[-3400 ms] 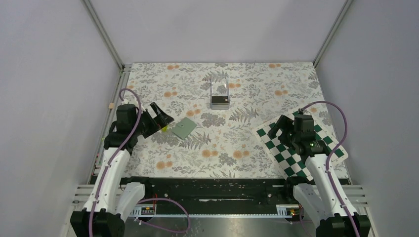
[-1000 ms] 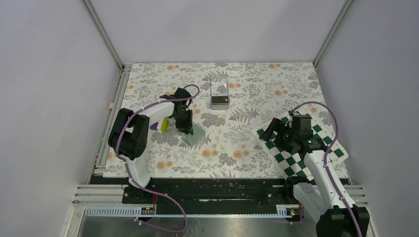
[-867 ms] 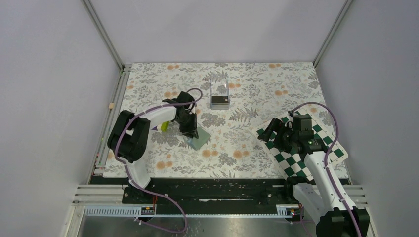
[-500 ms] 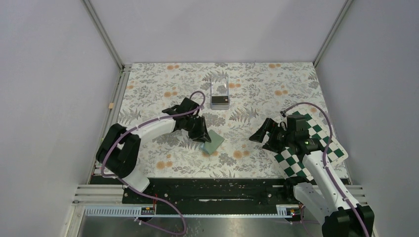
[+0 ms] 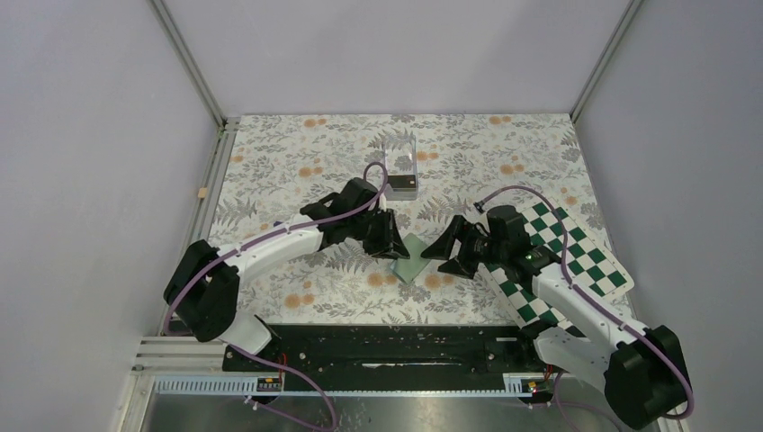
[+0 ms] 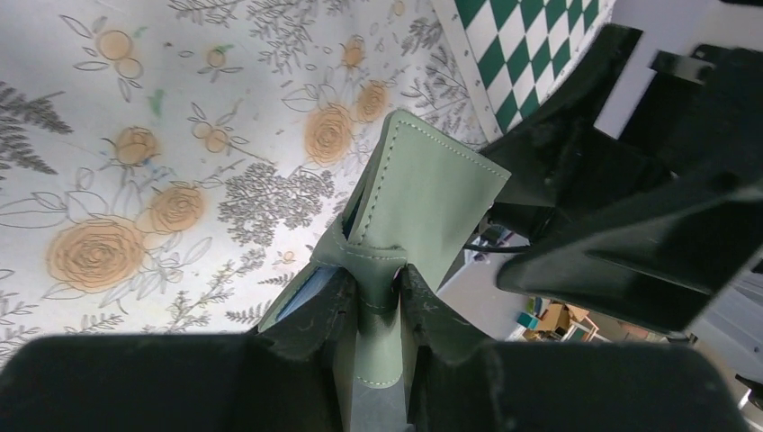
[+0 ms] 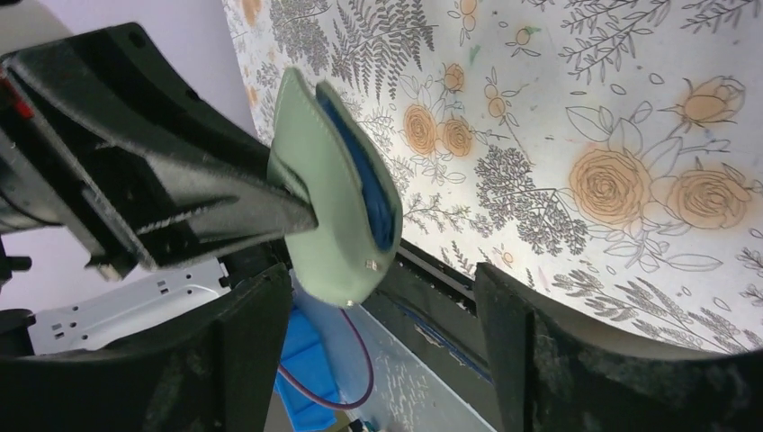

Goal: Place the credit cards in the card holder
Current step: Pick up the card holder from the center of the board.

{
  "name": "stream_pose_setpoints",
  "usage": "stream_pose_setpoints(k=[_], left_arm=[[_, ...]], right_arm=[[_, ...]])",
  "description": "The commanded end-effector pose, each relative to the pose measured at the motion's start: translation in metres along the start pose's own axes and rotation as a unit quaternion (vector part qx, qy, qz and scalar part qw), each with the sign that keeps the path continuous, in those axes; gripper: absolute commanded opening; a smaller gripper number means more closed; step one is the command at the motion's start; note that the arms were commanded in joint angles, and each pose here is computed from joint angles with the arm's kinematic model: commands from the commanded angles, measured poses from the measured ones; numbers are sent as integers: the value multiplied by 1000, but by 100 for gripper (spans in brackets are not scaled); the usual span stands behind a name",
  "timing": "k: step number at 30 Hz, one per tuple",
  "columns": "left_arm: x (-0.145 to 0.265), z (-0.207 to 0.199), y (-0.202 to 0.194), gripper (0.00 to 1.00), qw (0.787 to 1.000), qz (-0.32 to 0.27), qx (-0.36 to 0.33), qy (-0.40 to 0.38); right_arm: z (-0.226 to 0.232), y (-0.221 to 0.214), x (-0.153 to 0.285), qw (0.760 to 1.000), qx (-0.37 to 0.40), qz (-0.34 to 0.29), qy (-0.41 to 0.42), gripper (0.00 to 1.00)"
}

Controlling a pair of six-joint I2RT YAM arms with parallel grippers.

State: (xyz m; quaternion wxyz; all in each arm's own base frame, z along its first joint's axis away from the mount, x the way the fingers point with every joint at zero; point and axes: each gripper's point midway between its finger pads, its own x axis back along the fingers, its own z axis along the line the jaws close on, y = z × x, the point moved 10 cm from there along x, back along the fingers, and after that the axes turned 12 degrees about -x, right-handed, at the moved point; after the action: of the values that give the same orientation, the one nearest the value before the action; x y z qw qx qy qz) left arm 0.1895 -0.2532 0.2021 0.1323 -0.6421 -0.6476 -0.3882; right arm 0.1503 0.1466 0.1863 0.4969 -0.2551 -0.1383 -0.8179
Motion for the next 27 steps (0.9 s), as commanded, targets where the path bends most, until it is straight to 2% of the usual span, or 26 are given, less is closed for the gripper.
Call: stream_pose_setpoints(k=[1, 6, 11, 12, 14, 16, 18, 22, 27], left_arm=[[17, -32, 12, 1, 997, -41, -20, -64], [14, -36, 8, 4, 996, -35, -19, -77], [14, -36, 3, 8, 997, -33, -20, -74], [15, -35, 2, 14, 997, -33, -21, -68], [19, -31, 2, 31, 998, -41, -32, -32], [26, -24, -1, 56, 998, -42, -38, 20], [32, -21, -3, 71, 996, -45, -53, 61], [36, -26, -5, 80, 989, -46, -93, 107], [26, -35, -8, 81, 987, -31, -122, 104]], right_arm=[[12, 2, -12, 999, -10, 9, 33, 75], [18, 3, -23, 997, -15, 24, 68, 54], [17, 2, -23, 997, -7, 19, 72, 17], [18, 2, -21, 997, -1, 18, 69, 8], [18, 1, -17, 998, 12, 11, 57, 0], [20, 1, -12, 998, 32, 0, 50, 0], [17, -1, -7, 999, 37, -1, 31, 0], [15, -3, -3, 999, 47, 5, 18, 0], [14, -6, -3, 999, 46, 20, 22, 0]])
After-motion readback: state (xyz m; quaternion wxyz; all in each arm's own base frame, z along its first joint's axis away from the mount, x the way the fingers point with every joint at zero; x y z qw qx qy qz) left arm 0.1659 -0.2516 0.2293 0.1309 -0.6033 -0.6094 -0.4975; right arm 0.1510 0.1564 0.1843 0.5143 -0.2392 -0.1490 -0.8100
